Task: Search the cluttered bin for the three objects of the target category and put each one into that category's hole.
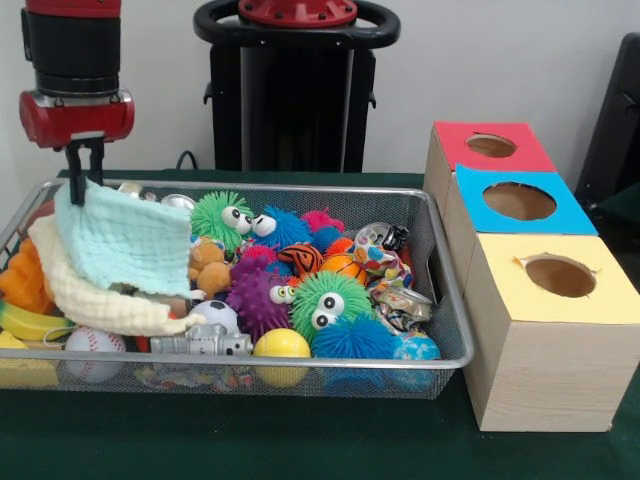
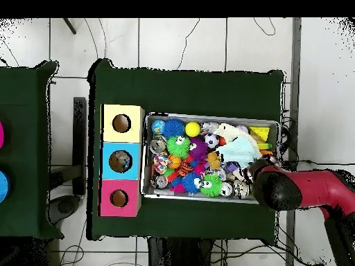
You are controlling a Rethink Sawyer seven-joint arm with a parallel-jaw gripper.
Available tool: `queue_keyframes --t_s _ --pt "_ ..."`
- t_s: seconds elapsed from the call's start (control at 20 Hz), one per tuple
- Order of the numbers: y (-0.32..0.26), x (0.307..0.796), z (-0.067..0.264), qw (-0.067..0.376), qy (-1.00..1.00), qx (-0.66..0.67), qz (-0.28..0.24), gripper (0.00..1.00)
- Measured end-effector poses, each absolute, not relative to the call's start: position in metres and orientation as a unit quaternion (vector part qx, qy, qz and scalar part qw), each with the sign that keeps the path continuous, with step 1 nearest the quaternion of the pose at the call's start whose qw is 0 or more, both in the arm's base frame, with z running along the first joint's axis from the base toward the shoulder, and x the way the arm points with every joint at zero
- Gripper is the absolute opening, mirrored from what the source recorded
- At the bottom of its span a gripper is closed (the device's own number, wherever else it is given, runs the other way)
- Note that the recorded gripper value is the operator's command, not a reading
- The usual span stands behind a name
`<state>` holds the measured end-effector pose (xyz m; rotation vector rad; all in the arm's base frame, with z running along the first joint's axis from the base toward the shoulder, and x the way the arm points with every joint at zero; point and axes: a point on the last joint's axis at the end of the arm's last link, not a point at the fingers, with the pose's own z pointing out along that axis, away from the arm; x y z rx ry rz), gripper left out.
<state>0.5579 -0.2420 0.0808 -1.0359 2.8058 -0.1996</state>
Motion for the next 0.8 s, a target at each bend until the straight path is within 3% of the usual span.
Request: queue_keyframes --t_s 0.8 --pt "-0.2403 0.5506 0.0813 0.025 0.916 -0.390 -0.092 0.00"
